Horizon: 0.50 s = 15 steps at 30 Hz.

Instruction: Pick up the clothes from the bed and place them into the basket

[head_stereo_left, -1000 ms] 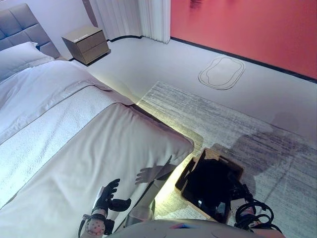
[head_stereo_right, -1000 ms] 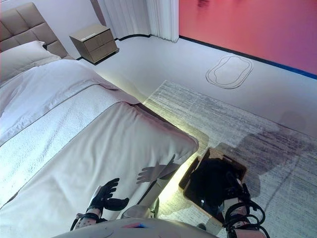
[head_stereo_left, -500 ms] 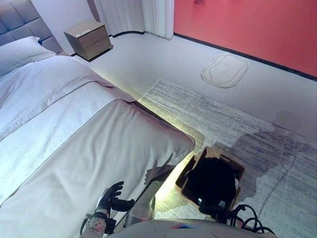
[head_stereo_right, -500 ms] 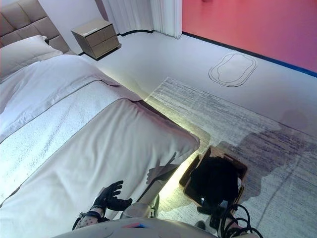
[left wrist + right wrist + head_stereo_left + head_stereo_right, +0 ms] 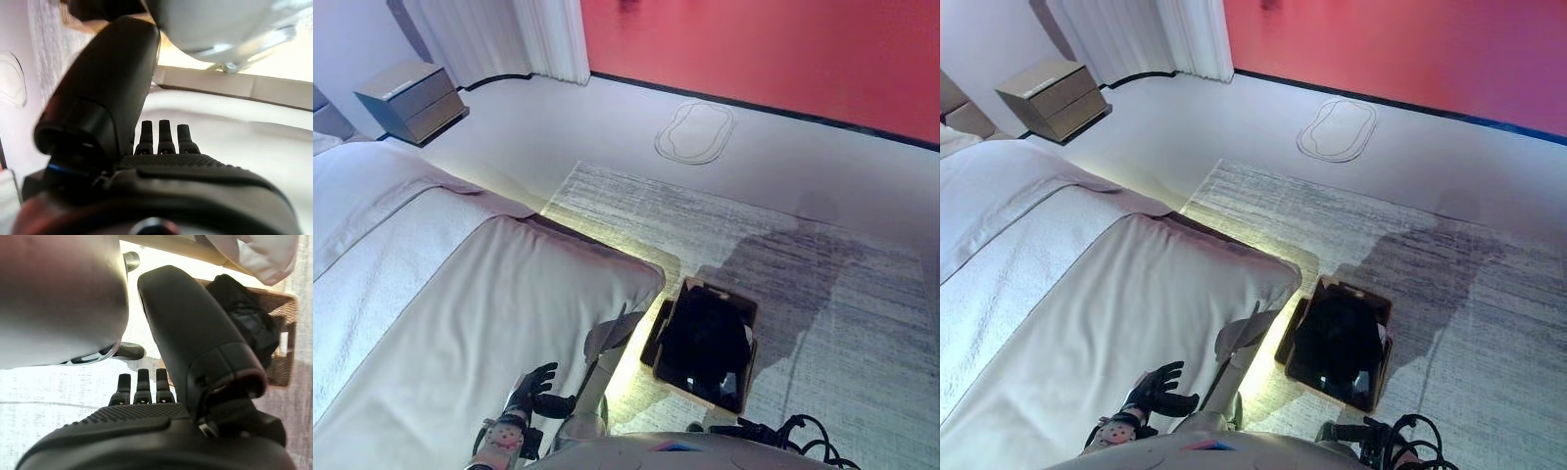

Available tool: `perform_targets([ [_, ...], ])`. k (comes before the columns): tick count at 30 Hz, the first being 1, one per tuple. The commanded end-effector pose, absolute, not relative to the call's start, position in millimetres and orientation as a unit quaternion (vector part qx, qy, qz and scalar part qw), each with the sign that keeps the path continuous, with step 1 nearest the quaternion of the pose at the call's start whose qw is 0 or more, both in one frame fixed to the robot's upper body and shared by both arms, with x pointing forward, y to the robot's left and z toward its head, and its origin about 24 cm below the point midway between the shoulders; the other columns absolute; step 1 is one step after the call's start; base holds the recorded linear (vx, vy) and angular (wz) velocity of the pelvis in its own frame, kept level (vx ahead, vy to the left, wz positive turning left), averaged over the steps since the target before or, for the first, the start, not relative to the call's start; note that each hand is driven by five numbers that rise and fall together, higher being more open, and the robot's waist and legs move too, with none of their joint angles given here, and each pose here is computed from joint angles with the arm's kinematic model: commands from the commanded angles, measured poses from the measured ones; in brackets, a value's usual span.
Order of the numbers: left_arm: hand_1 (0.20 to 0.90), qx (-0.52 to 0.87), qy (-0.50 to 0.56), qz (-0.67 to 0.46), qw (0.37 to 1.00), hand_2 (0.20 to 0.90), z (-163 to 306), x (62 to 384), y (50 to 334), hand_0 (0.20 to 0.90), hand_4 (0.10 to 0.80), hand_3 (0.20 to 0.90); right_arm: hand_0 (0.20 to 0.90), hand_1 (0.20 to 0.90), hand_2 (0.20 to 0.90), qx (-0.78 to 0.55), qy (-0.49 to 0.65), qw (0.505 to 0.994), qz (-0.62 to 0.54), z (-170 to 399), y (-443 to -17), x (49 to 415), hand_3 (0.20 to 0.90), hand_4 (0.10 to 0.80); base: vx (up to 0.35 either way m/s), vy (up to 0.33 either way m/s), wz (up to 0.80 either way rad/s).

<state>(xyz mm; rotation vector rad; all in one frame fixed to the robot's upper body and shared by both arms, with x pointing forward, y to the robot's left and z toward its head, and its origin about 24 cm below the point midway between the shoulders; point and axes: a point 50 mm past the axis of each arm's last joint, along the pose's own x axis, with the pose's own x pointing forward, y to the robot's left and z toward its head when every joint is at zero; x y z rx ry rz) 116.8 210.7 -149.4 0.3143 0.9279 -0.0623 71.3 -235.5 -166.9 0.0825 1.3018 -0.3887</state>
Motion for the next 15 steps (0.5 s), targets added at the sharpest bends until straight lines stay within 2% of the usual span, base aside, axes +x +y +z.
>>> perform_targets([
  [1, 0.9, 0.145, 0.429, -0.038, 0.891, 0.9, -145.9, 137.4, 203.2, 0.9, 0.8, 0.9, 0.9, 0.9, 0.9, 0.02, 0.574, 0.802, -0.163, -162.1, -238.5, 91.6, 0.9, 0.8, 0.005, 0.018, -0.1],
  [15, 0.9, 0.153, 0.449, -0.053, 0.879, 0.9, -150.0, 128.1, 204.4, 0.9, 0.8, 0.9, 0.9, 0.9, 0.9, 0.005, 0.577, 0.801, -0.158, -163.6, -233.8, 89.0, 0.9, 0.8, 0.02, -0.002, 0.0],
])
